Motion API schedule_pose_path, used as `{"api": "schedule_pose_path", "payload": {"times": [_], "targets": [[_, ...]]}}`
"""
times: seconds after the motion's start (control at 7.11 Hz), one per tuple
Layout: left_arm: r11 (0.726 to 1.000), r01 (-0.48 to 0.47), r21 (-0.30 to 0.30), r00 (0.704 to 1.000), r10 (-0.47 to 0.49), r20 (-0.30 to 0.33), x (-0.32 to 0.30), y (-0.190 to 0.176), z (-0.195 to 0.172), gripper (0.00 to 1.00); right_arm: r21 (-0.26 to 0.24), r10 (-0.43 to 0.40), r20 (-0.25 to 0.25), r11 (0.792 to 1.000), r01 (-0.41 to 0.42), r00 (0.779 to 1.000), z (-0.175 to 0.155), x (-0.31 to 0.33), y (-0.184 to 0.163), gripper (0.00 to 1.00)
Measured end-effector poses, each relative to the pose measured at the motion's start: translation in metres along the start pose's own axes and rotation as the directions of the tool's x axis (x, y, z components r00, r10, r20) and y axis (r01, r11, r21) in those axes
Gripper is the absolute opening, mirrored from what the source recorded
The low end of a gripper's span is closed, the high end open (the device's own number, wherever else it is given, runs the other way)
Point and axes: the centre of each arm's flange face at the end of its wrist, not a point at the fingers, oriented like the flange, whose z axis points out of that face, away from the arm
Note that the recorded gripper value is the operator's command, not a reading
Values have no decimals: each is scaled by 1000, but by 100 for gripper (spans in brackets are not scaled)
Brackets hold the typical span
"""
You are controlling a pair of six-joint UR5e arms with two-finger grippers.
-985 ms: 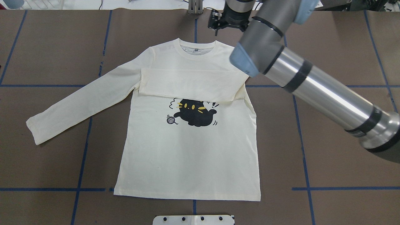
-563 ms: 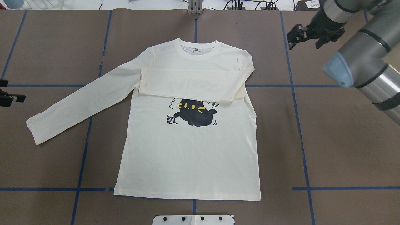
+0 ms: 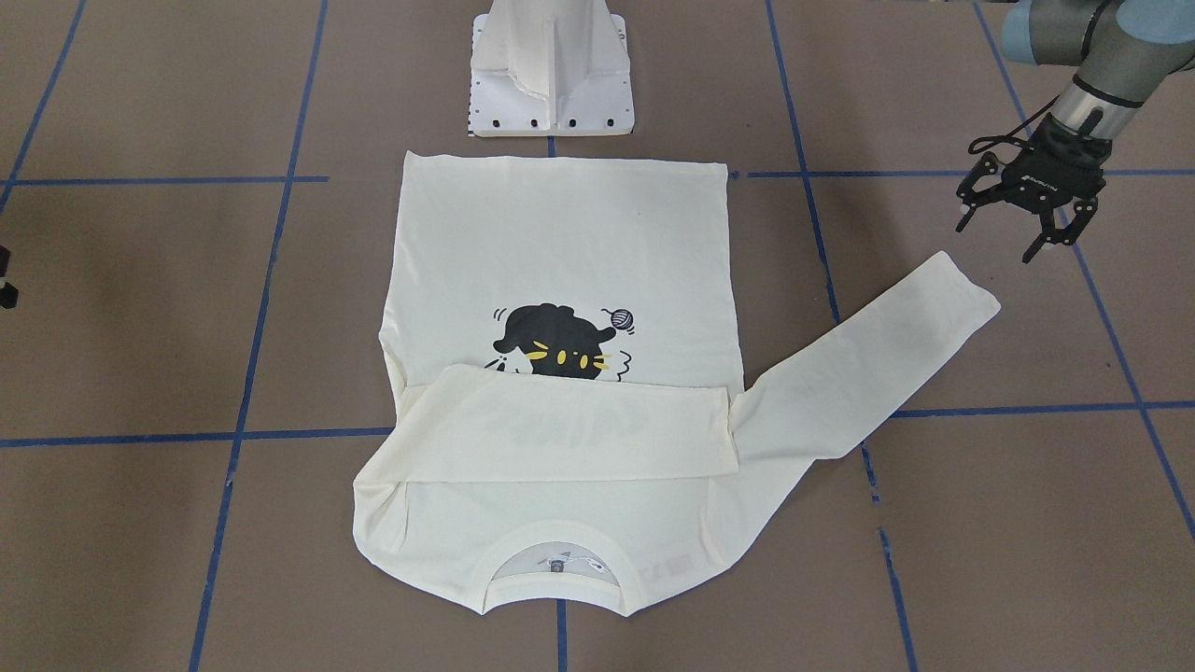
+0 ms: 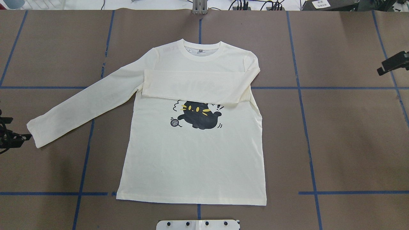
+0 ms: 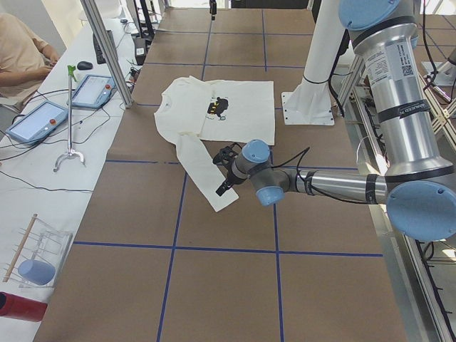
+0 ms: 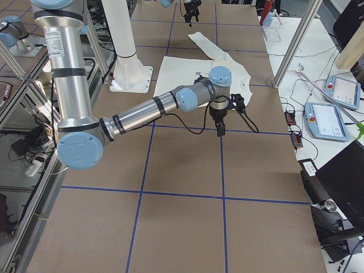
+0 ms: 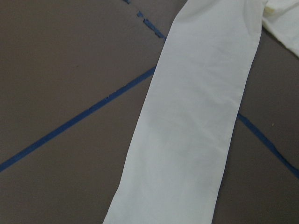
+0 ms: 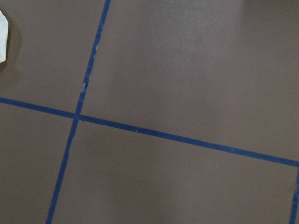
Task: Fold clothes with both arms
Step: 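Grasp the cuff of the remaining sleeve with the left gripper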
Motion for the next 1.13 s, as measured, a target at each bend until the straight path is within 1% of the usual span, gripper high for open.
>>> {"api": "schedule_pose_path", "payload": {"times": [0.14, 0.28, 0.7, 0.84, 0.98, 1.13], "targets": [[1000, -14, -24, 1000, 15, 14, 5, 11, 13, 77, 5, -4, -1, 1000, 4, 1000, -11, 23, 22, 100], [999, -26, -42, 999, 27, 18, 9, 17, 23, 77, 8, -3, -2, 1000, 3, 1000, -16, 34, 32, 100], [995, -60, -74, 998, 60, 3, 24, 26, 44, 77, 10, 2, -4, 1000, -2, 1000, -19, 41, 38, 100], [995, -68, -77, 998, 68, -4, 29, 26, 48, 68, 10, 5, -5, 1000, -5, 1000, -19, 43, 39, 100], [994, -73, -78, 997, 73, -5, 31, 26, 50, 52, 10, 7, -6, 1000, -7, 1000, -19, 44, 40, 100], [994, -75, -76, 997, 76, 2, 32, 26, 51, 52, 10, 9, -6, 1000, -9, 1000, -20, 45, 41, 100]]}}
